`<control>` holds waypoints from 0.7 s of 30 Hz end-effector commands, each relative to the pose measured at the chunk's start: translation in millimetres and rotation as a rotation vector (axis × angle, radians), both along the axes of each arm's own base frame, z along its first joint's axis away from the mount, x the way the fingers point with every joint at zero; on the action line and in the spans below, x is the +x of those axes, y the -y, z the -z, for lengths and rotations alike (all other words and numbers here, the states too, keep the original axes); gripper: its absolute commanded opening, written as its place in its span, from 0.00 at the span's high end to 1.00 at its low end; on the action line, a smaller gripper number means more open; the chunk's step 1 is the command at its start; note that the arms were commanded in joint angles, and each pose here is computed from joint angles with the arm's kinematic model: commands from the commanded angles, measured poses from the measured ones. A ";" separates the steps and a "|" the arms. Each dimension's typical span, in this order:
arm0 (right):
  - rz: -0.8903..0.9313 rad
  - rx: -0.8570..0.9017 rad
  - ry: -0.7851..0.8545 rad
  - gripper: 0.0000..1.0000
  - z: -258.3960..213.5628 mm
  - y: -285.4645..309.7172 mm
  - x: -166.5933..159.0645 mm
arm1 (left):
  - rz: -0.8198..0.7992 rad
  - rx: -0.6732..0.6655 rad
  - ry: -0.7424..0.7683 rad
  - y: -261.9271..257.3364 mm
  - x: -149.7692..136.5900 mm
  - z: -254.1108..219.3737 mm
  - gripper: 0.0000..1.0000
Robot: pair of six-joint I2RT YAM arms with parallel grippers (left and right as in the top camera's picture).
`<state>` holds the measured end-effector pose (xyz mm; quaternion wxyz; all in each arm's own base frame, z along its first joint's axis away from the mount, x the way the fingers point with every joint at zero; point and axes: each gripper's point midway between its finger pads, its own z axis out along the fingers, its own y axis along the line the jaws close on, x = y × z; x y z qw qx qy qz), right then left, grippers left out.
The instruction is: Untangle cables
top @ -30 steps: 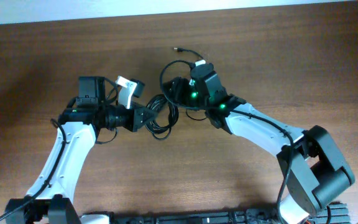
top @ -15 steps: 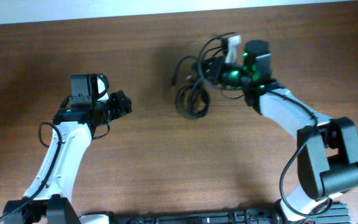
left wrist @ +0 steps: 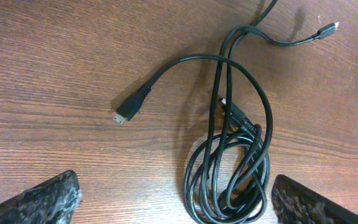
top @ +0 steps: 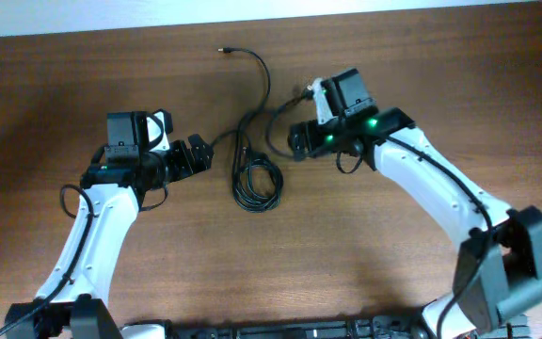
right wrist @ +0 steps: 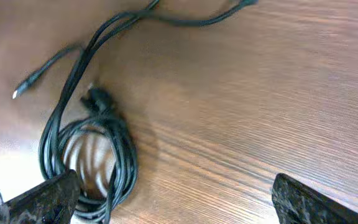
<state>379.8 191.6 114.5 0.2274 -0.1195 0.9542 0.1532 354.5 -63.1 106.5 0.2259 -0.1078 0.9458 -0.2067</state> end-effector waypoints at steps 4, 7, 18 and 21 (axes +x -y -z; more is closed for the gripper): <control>-0.258 0.011 -0.066 0.13 41.1 -42.3 -20.9 | 0.011 -0.006 0.011 1.5 1.4 -3.6 0.01; -0.370 -0.038 -0.072 0.22 77.9 -59.1 -24.4 | 0.011 -0.006 0.011 1.5 1.4 -3.6 0.01; -0.422 -0.034 -0.062 0.96 104.1 -76.1 -21.6 | 0.012 -0.007 0.018 1.8 2.8 -4.6 0.01; -0.398 -0.022 -0.041 0.96 76.2 -72.7 -13.5 | 0.025 -0.103 0.006 15.8 0.4 -10.2 0.01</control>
